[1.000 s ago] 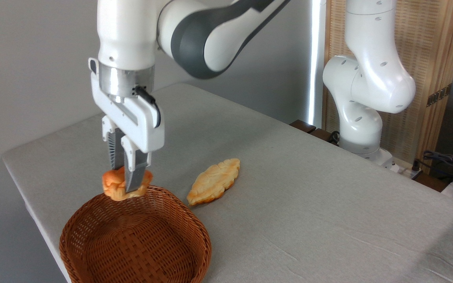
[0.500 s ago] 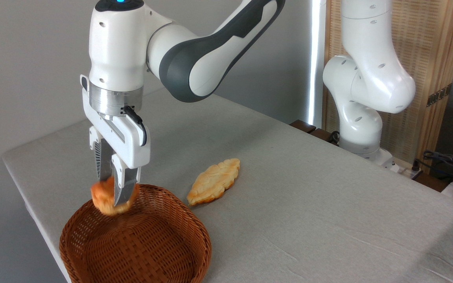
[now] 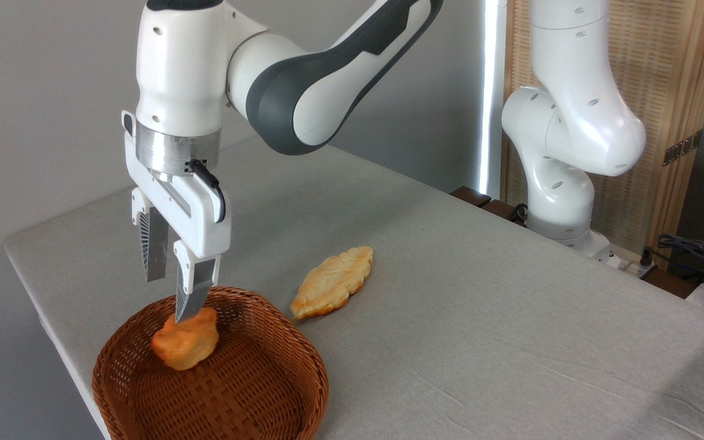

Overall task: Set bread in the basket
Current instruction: 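Lower the orange roll into the basket and open the gripper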

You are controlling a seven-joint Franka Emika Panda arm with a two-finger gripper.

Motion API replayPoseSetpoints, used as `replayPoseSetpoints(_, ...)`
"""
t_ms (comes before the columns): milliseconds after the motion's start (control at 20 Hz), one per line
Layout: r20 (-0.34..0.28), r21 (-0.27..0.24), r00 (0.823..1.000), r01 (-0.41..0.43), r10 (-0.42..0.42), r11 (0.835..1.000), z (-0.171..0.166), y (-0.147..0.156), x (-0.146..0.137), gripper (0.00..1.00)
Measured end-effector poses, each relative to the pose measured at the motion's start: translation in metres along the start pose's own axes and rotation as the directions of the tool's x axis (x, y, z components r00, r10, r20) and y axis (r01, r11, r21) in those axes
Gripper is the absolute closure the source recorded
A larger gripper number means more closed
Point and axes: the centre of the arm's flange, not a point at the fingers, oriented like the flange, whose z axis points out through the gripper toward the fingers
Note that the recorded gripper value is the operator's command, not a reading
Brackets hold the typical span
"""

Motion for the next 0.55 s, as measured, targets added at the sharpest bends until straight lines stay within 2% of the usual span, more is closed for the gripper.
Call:
replayPoseSetpoints(150,-0.013,0.023,1.000,0.023,-0.023,0.999,-0.025,-0.013,-0.008,0.00)
replayPoseSetpoints(300,0.009,0.012,0.999,0.049,-0.049,0.999,-0.058,-0.020,-0.024,0.00)
replayPoseSetpoints(400,0.043,-0.001,0.998,0.047,-0.047,0.999,-0.073,-0.017,-0.033,0.00)
replayPoseSetpoints(550,0.122,-0.008,0.992,0.019,-0.018,1.000,-0.072,-0.012,-0.040,0.00)
